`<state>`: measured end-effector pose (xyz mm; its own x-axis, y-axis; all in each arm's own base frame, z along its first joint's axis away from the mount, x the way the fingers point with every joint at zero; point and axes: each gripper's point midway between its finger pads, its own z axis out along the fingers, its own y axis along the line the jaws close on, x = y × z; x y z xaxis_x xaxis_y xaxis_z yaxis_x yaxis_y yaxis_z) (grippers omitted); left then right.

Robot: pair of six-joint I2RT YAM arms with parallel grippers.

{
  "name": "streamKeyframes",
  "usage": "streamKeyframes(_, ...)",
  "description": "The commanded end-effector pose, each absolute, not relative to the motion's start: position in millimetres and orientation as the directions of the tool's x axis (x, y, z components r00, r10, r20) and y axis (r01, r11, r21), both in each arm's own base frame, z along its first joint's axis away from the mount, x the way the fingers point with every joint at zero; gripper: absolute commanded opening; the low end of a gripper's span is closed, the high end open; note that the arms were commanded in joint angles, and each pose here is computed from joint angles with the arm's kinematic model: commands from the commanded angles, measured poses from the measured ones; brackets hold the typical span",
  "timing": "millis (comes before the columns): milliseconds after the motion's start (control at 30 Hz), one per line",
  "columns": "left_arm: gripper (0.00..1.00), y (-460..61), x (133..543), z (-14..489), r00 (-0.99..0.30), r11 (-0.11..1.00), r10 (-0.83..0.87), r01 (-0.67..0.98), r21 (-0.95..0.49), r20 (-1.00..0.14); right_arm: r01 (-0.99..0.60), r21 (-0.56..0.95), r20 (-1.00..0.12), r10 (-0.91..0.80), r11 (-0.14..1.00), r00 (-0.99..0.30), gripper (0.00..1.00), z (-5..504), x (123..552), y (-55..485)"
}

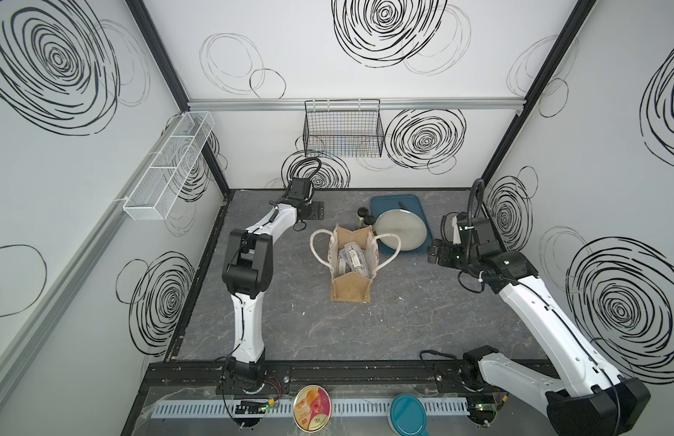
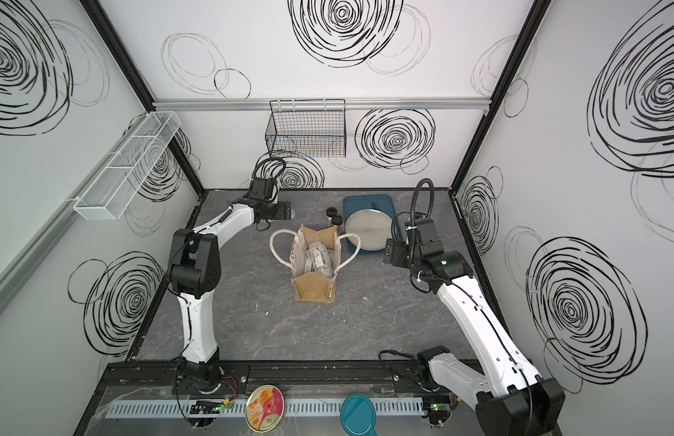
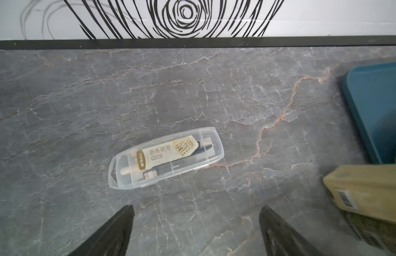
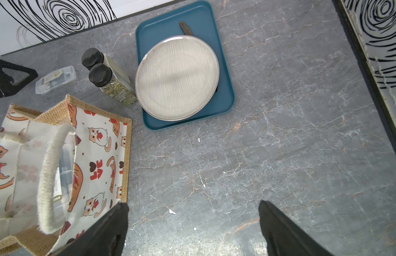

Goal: Put the compass set into the canvas bag
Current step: Adjust the compass set at the center of the board.

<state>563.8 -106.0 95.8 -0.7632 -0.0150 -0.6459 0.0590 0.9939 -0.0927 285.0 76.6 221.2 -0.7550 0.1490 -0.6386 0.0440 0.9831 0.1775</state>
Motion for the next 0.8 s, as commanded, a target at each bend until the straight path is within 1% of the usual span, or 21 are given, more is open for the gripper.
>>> streamKeyframes(0, 0.93, -106.5, 588.6, 107.1, -0.712, 0.99, -0.007, 0.094, -0.105, -0.702, 0.071, 0.174, -0.612, 0.164, 0.982, -0.774, 0.96, 221.9, 278.7, 73.0)
streamKeyframes(300, 0.94, -99.4, 622.7, 84.1, -0.71, 0.99, -0.028, 0.079, -0.118, -0.703, 0.112, 0.195, -0.571, 0.206, 0.974, -0.794, 0.97, 215.9, 273.8, 73.6)
streamKeyframes(533, 0.95, -90.7, 644.3, 64.1, -0.743, 0.991, -0.043, 0.052, -0.122, -0.668, 0.137, 0.194, -0.564, 0.225, 0.971, -0.795, 1.0, 222.8, 270.1, 73.5)
streamKeyframes(633, 0.95, -89.0, 646.0, 58.6, -0.761, 0.993, -0.042, 0.043, -0.114, -0.648, 0.143, 0.196, -0.558, 0.231, 0.97, -0.797, 1.0, 219.6, 267.8, 73.7)
streamKeyframes(767, 0.95, -87.5, 637.3, 48.7, -0.788, 0.993, -0.038, 0.037, -0.11, -0.615, 0.134, 0.213, -0.549, 0.232, 0.968, -0.803, 1.0, 216.8, 270.9, 79.7)
